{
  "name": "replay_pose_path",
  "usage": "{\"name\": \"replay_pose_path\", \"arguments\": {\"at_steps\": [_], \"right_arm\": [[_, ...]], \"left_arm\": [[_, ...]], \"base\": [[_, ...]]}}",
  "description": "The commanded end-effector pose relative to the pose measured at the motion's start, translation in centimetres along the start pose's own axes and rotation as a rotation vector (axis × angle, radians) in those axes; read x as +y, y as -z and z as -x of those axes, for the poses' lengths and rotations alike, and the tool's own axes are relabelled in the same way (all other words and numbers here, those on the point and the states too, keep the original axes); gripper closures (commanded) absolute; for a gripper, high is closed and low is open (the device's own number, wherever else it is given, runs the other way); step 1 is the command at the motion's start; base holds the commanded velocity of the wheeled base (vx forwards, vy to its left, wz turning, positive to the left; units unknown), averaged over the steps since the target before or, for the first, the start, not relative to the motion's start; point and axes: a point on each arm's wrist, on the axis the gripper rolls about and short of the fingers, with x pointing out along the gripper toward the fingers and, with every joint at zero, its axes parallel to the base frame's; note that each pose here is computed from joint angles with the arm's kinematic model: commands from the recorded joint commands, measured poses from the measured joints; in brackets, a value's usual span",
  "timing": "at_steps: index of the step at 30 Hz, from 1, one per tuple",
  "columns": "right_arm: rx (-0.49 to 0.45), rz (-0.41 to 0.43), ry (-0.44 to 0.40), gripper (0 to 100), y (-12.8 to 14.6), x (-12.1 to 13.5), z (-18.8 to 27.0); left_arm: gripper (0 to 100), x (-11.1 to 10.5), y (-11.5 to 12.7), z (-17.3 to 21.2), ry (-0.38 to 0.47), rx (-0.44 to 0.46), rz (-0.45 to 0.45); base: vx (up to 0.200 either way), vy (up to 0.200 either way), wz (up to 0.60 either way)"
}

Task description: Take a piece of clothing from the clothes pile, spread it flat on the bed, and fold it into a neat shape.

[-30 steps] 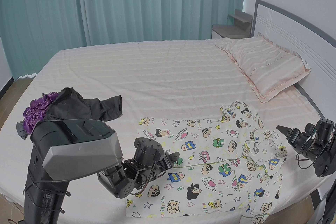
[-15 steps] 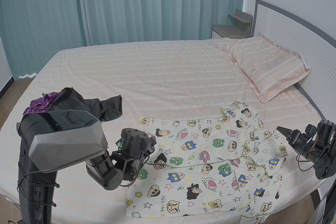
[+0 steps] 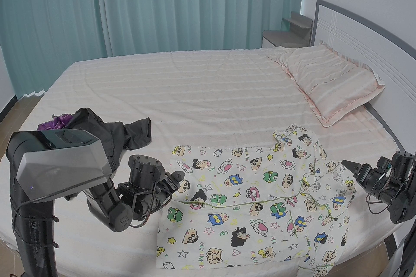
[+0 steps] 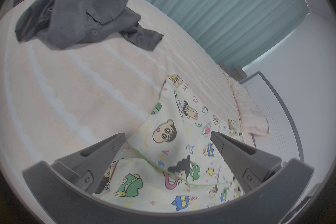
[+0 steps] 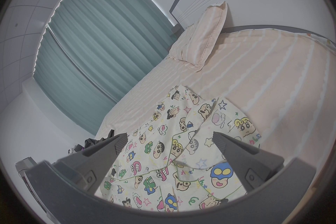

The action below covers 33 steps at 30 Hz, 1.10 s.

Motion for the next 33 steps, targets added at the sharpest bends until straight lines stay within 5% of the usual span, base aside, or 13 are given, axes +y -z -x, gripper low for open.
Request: {"name": "replay_pose_path", "arguments": {"at_steps": [1,7,25,26,33], "right_arm": [[0.005,-0.002,0.003,0,0.2,-0.1,0.0],[0.011,-0.002,-0.007,0,0.2,-0.1,0.0],[0.020,-0.004,-0.007,0,0.4,0.0,0.1],[0.020,-0.004,-0.007,0,0.4,0.0,0.1],[0.020,-0.005,-0.008,0,0.4,-0.1,0.1]], "left_arm": [[0,2.1,-1.6,-0.6,0.000,0.056,-0.058],[0,3.5,-2.4,-1.1,0.004,0.100,-0.173],[0,2.6,-0.5,-3.3,0.094,0.187,-0.289],[100,2.6,-0.5,-3.4,0.090,0.193,-0.291],[100,3.3,-0.1,-2.9,0.029,0.211,-0.296]], "base": [[0.000,0.000,0.00],[0.000,0.000,0.00],[0.000,0.000,0.00],[0.000,0.000,0.00],[0.000,0.000,0.00]]}}
